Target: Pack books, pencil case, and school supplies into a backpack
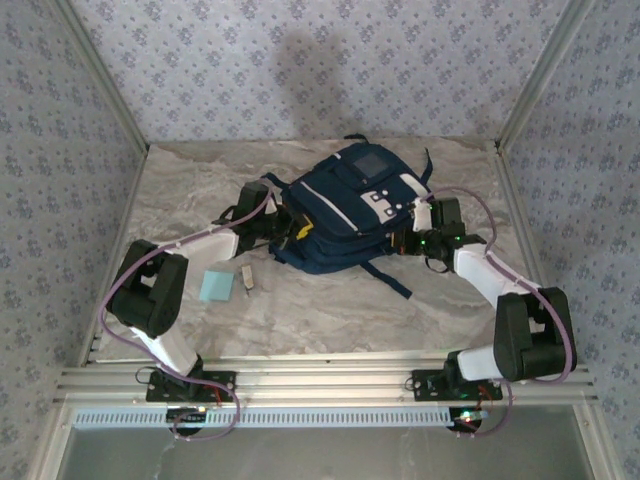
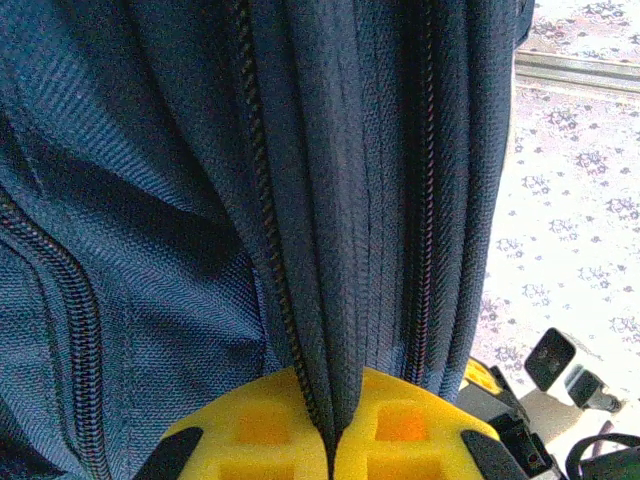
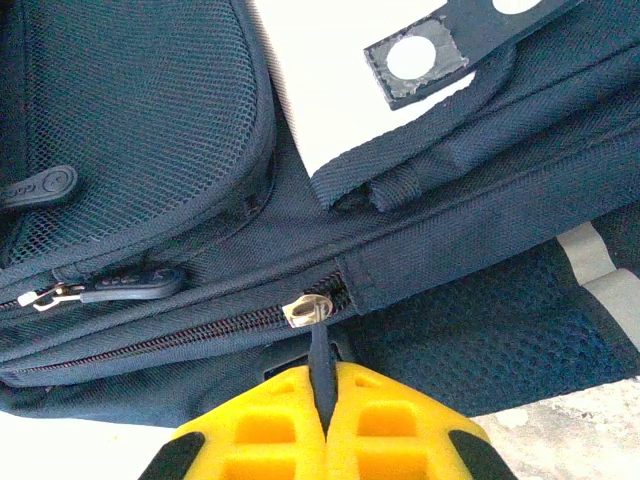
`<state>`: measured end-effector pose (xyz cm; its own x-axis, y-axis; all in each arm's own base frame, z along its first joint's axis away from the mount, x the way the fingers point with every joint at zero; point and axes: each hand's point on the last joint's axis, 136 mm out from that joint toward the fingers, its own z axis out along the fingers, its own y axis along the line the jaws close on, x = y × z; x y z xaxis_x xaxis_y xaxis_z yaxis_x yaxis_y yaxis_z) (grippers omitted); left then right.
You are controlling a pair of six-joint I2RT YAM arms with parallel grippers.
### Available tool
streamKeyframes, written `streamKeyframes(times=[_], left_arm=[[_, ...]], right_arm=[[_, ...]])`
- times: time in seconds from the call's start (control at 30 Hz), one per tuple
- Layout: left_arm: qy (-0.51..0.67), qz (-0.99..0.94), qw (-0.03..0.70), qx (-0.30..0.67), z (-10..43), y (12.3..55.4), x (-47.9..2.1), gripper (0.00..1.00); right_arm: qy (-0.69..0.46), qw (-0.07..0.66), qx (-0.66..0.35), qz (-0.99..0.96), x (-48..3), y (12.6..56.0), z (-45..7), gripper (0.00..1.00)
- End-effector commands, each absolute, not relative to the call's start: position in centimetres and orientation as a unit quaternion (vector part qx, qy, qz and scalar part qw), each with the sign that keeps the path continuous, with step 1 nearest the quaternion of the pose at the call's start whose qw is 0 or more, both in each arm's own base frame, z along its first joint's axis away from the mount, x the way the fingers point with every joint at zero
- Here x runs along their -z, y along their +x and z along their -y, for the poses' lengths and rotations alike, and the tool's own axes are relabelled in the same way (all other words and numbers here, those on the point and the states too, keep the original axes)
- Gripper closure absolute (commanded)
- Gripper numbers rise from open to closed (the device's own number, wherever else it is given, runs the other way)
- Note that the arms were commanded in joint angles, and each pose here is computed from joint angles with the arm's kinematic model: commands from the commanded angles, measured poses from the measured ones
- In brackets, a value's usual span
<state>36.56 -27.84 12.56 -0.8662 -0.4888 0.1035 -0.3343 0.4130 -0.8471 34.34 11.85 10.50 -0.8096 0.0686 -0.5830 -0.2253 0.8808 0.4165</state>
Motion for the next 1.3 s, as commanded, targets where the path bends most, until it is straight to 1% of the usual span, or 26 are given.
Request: streamKeyframes(times=[0.0, 0.03, 0.07, 0.1, 0.13, 0.17, 0.23, 0.27, 0.3, 0.37, 0.43, 0.7, 0.87, 1.0, 1.27], left_arm=[[-0.243, -0.83, 0.131, 0.486, 26.1, 38.7, -15.4, 1.0], [-0.239, -0.832, 0.129, 0.484, 26.1, 38.6, -15.4, 0.98], [-0.236, -0.835, 0.128, 0.481, 26.1, 38.6, -15.5, 0.94], [-0.233, -0.837, 0.128, 0.478, 26.0, 38.5, -15.7, 0.89], [-0.232, -0.839, 0.129, 0.475, 25.9, 38.5, -15.8, 0.81], [-0.23, -0.84, 0.132, 0.472, 25.8, 38.4, -16.0, 0.74], [-0.231, -0.842, 0.139, 0.467, 25.5, 38.4, -16.5, 0.58], [-0.232, -0.843, 0.141, 0.464, 25.4, 38.3, -16.6, 0.52], [-0.232, -0.843, 0.145, 0.463, 25.3, 38.3, -16.9, 0.5], [-0.233, -0.843, 0.151, 0.46, 25.4, 38.2, -17.3, 0.46], [-0.231, -0.844, 0.153, 0.46, 25.6, 38.0, -17.6, 0.45], [-0.24, -0.834, 0.154, 0.472, 28.6, 38.2, -18.1, 0.44], [-0.273, -0.826, 0.143, 0.471, 29.5, 38.3, -16.1, 0.46], [-0.275, -0.834, 0.131, 0.461, 30.0, 38.0, -14.8, 0.48], [-0.267, -0.868, 0.123, 0.401, 28.6, 36.4, -12.2, 0.48]], right_arm=[[-0.027, 0.302, -0.177, -0.936, -10.3, 34.5, -9.3, 1.0], [-0.027, 0.3, -0.176, -0.937, -10.3, 34.5, -9.3, 0.97], [-0.027, 0.3, -0.174, -0.938, -10.3, 34.5, -9.3, 0.89], [-0.026, 0.302, -0.175, -0.937, -10.4, 34.5, -9.3, 0.84], [-0.027, 0.306, -0.177, -0.935, -10.7, 34.6, -9.4, 0.76], [-0.027, 0.311, -0.177, -0.934, -11.2, 34.6, -9.4, 0.66], [-0.028, 0.322, -0.178, -0.929, -12.2, 34.7, -9.5, 0.53], [-0.028, 0.329, -0.179, -0.927, -12.8, 34.7, -9.5, 0.49], [-0.029, 0.335, -0.179, -0.925, -13.4, 34.7, -9.6, 0.46], [-0.033, 0.346, -0.182, -0.92, -14.5, 34.7, -9.8, 0.45], [-0.036, 0.355, -0.186, -0.915, -15.5, 34.7, -10.1, 0.44], [-0.062, 0.372, -0.186, -0.907, -16.9, 34.5, -12.6, 0.44], [-0.067, 0.376, -0.192, -0.904, -16.9, 34.6, -13.7, 0.43], [-0.069, 0.374, -0.193, -0.905, -16.7, 34.7, -14.2, 0.43], [-0.066, 0.377, -0.192, -0.904, -16.7, 35.2, -14.4, 0.43]])
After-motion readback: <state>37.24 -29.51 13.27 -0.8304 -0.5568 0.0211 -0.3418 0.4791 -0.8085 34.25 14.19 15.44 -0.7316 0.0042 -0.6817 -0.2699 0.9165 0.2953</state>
